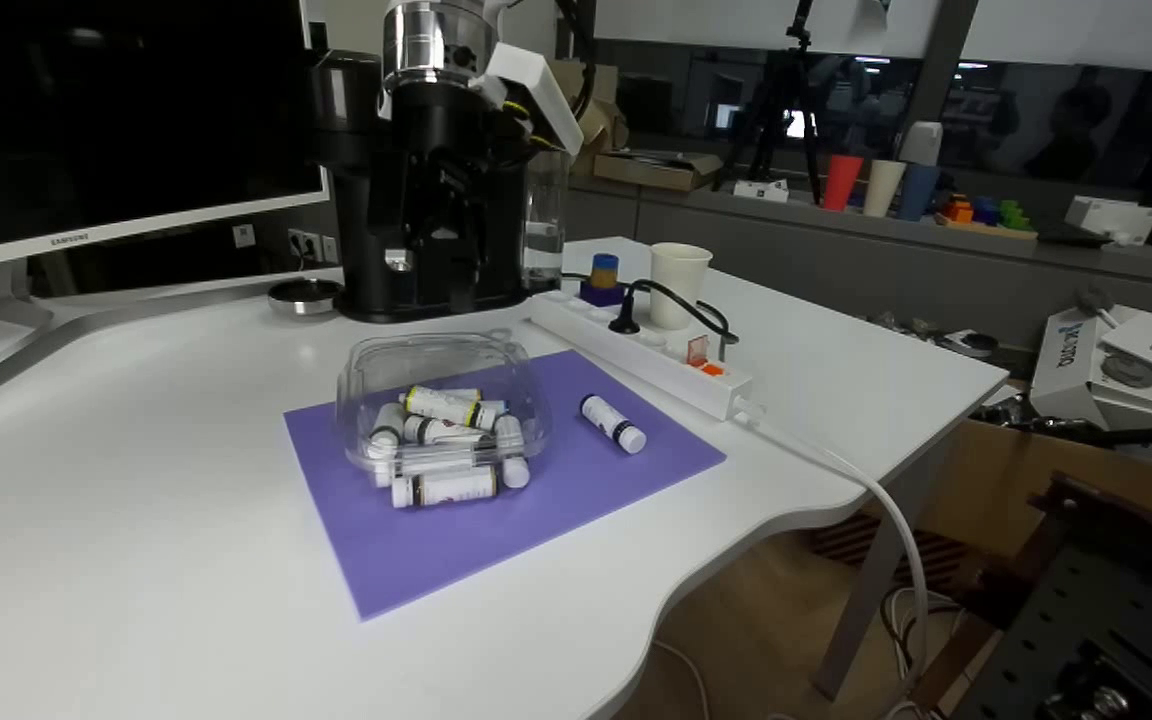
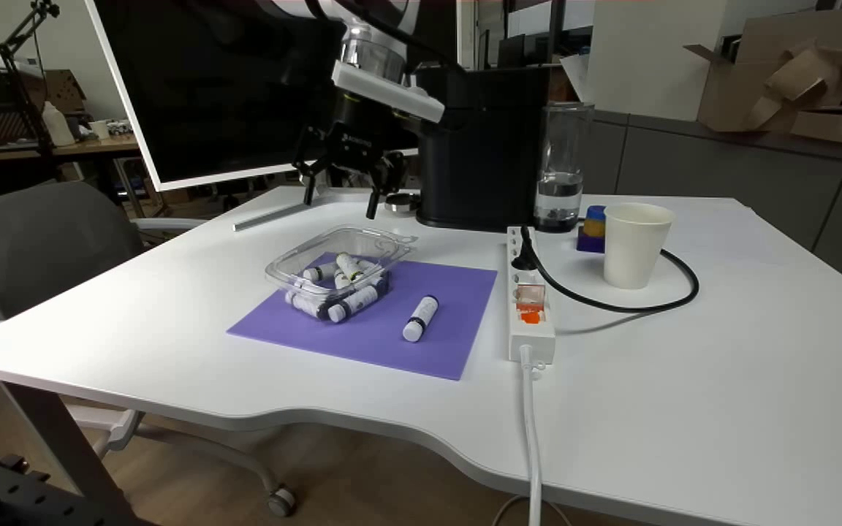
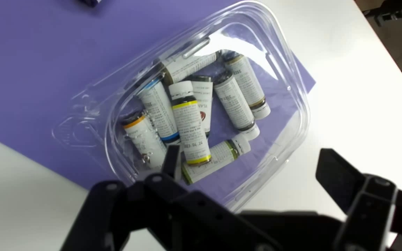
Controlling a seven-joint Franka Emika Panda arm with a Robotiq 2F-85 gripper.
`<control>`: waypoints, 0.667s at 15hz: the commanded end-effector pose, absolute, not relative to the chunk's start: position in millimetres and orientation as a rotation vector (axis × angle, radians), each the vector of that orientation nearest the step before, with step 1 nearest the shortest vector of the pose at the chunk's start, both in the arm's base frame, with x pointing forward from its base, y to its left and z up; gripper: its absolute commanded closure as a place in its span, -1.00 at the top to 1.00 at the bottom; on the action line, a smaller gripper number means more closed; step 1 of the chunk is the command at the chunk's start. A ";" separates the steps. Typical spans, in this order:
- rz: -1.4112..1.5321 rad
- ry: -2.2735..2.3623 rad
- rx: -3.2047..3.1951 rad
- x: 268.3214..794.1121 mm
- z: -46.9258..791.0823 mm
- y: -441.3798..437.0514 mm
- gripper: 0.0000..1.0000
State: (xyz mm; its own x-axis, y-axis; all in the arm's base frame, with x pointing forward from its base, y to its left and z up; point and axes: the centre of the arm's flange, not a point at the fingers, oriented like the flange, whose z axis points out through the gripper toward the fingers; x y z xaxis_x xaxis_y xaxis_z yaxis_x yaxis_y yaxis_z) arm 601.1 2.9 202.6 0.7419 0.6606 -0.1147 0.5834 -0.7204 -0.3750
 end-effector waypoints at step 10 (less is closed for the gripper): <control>0.196 -1.121 -2.940 619.6 175.7 -28.7 1.00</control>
